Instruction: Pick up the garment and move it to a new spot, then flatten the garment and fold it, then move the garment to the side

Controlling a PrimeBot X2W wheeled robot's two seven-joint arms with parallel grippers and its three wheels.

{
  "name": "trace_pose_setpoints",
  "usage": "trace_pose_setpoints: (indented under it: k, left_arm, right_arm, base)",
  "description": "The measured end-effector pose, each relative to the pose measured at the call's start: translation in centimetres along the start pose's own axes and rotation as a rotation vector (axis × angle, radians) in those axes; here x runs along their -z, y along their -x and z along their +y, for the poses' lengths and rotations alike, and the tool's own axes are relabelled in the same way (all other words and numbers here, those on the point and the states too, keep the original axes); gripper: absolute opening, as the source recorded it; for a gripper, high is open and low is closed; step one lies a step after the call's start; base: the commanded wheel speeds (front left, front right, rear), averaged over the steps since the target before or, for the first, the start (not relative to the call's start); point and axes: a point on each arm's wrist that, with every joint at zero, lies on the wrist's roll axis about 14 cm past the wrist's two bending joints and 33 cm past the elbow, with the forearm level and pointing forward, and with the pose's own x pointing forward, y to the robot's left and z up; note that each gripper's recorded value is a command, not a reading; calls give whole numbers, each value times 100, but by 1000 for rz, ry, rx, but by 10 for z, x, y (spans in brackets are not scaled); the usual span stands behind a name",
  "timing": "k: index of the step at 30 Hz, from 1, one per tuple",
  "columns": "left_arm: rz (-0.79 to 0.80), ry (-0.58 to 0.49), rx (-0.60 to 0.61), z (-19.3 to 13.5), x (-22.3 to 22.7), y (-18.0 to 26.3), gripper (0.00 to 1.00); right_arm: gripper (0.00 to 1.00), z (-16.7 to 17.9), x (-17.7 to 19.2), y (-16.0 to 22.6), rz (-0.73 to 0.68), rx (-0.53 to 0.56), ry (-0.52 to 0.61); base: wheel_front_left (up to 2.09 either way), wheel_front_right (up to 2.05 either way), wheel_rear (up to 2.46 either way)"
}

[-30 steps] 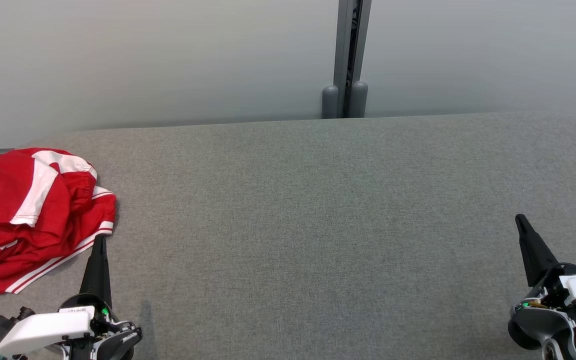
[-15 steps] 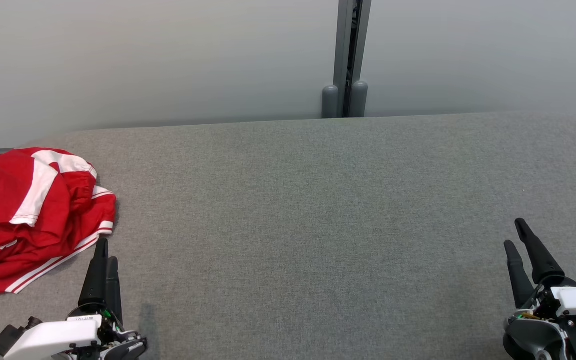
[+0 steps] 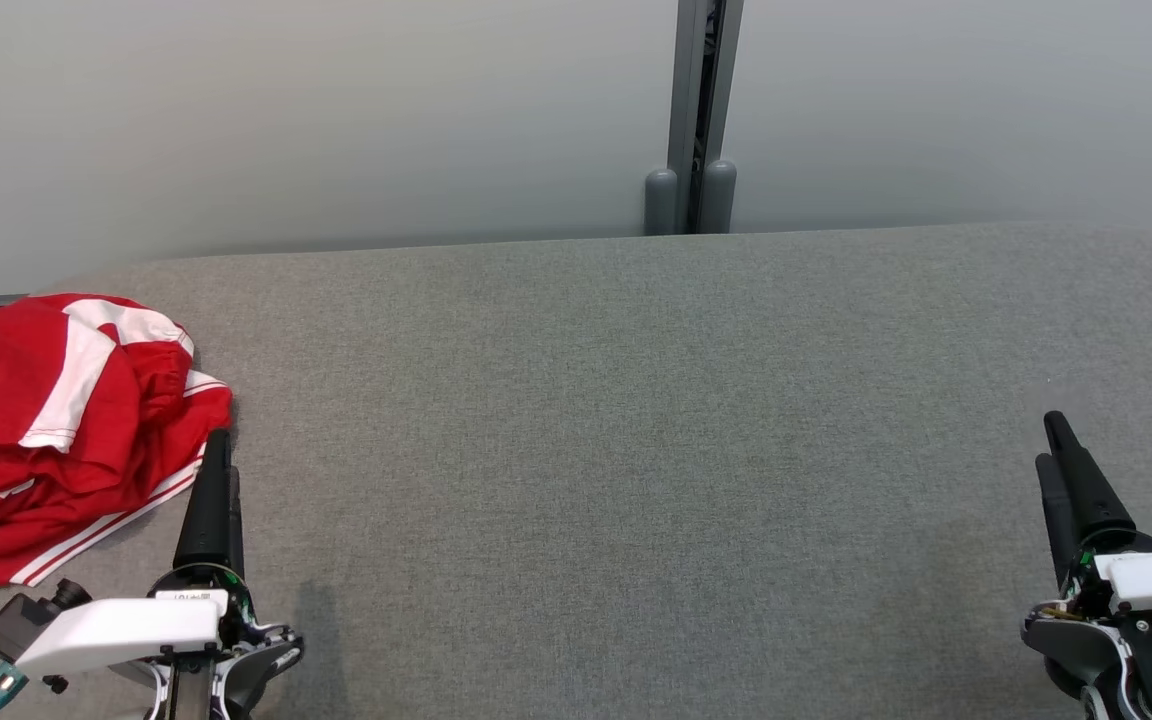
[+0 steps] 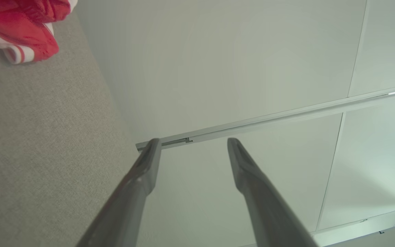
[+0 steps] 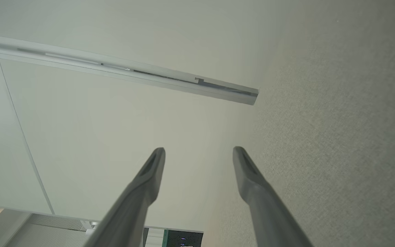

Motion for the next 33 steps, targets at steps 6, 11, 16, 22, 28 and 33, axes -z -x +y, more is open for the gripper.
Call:
trace_pose_setpoints:
  k: [6,11,16,22,28,33]
  left_arm:
    - [-5,-97,44,-14,-2,-5,100]
    - [-15,-266,105,-32,-3,-9,100]
    - [-15,-345,115,-34,-2,-9,100]
    - [-14,-490,136,-37,1,-8,100]
    - [-14,-596,149,-39,4,-7,100]
    - [-13,-706,165,-40,5,-7,100]
  right_arm:
    - [100,9,-4,-3,-19,-18,174]
    - [100,23,-1,-5,-24,-54,341]
    - [100,28,-1,-6,-29,-67,417]
    - [100,35,-1,-6,-35,-89,568]
    - [100,37,3,-5,-29,-103,712]
    - [100,35,7,-3,-25,-107,814]
  base:
    - [0,0,0]
    - [0,0,0]
    - [0,0,0]
    - [0,0,0]
    - [0,0,0]
    - [0,0,0]
